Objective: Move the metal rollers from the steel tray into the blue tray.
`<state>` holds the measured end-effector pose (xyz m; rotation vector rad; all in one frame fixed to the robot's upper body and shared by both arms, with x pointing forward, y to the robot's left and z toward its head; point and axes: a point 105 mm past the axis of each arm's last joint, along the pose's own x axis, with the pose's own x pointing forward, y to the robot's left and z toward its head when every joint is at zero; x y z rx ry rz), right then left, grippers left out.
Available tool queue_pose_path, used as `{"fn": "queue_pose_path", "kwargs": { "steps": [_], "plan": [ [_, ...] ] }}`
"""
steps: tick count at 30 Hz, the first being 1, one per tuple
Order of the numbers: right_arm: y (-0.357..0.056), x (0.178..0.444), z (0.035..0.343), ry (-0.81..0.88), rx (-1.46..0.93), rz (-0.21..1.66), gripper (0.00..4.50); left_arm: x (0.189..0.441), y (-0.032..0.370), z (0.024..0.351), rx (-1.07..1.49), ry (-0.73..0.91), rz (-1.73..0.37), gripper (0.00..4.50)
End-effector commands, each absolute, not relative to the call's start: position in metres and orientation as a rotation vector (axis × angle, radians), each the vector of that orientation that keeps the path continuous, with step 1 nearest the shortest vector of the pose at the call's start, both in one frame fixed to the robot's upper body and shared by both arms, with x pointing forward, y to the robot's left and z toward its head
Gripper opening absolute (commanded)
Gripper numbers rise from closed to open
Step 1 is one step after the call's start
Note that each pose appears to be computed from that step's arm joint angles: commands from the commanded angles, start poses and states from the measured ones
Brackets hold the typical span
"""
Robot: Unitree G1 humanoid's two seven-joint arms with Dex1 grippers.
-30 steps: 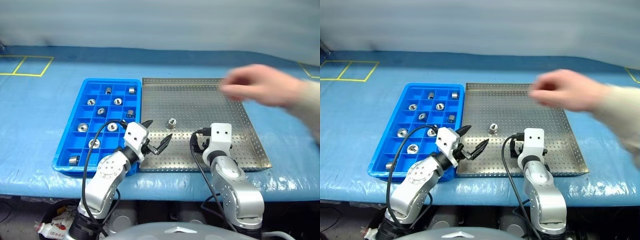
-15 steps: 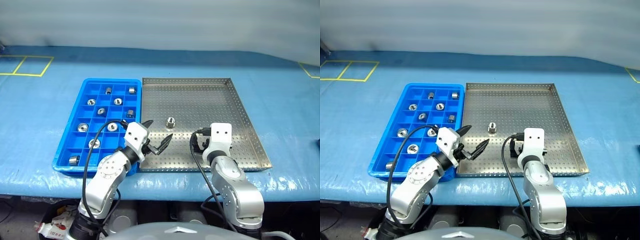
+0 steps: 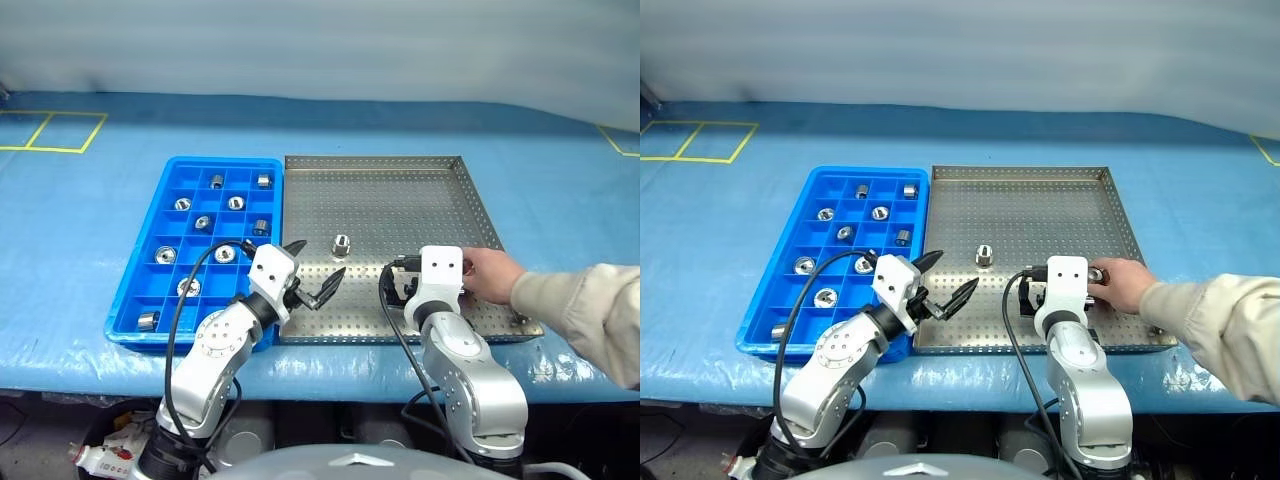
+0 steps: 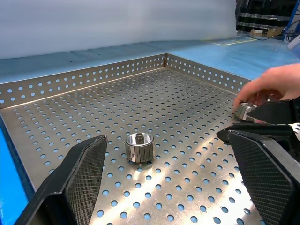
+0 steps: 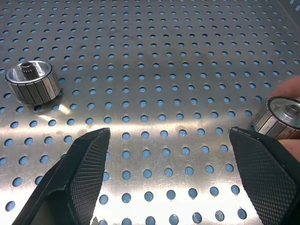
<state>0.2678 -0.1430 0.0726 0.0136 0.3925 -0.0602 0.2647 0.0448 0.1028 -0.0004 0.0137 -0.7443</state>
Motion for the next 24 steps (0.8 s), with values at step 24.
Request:
{"fn": "queue_pose_path", "kwargs": {
  "steps": [24],
  "plan": [
    [-0.112, 0.343, 0.115, 0.191, 0.010, 0.074, 4.26, 0.268, 0.055, 0.115, -0.015, -0.046, -0.659, 4.50]
  ]
}}
